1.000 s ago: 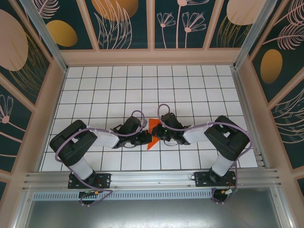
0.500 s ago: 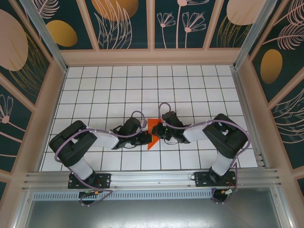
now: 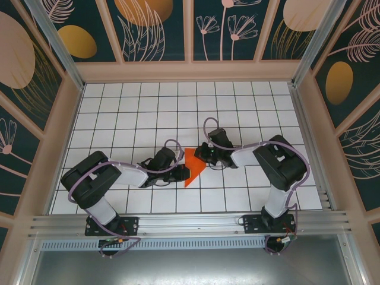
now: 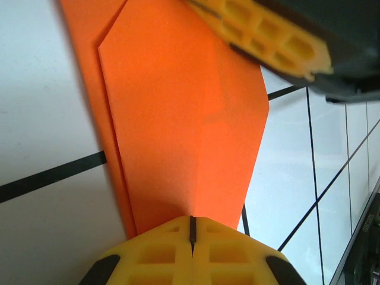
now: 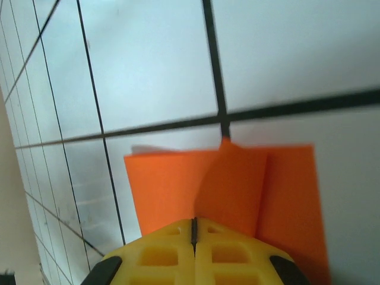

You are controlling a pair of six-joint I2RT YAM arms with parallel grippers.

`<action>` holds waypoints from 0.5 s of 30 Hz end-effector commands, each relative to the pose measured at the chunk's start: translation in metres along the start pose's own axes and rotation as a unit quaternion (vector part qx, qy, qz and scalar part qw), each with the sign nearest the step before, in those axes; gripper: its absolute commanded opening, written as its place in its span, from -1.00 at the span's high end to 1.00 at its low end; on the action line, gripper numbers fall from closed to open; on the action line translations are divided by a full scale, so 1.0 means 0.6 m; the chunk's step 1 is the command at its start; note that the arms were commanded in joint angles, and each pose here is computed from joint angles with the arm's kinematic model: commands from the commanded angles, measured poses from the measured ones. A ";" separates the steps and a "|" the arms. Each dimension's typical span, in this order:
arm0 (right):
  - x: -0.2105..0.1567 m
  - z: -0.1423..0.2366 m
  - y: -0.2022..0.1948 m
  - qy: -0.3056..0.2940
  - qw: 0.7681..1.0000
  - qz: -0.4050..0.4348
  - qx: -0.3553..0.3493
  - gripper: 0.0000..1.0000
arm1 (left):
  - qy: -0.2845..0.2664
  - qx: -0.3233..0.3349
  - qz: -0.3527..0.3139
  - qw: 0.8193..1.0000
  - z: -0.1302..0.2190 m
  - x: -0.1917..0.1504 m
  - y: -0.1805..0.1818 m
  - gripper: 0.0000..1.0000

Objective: Fold a paper plane with a square sheet of paper (pick it up from the middle)

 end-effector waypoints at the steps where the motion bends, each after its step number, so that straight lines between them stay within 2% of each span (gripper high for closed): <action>1: 0.047 -0.002 -0.064 -0.039 0.997 -0.003 -0.066 0.85 | 0.083 0.200 0.041 0.975 0.028 -0.105 0.180 1.00; 7: 0.082 0.002 -0.080 -0.052 0.996 -0.013 -0.068 0.83 | 0.089 0.207 0.036 0.974 0.032 -0.112 0.188 1.00; 15: 0.112 0.019 -0.043 -0.063 0.997 0.008 -0.047 0.82 | 0.089 0.197 0.022 0.976 0.039 -0.112 0.180 1.00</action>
Point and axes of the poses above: each hand's point on the last joint's axis, 136 mm out from that joint toward the fingers, its own z axis back along the fingers, its own y axis along the line the jaws close on, x = y × z, the point moved 1 cm from there along z, back along the fingers, and after that the axes turned 4 degrees about z, right-handed, at the moved point
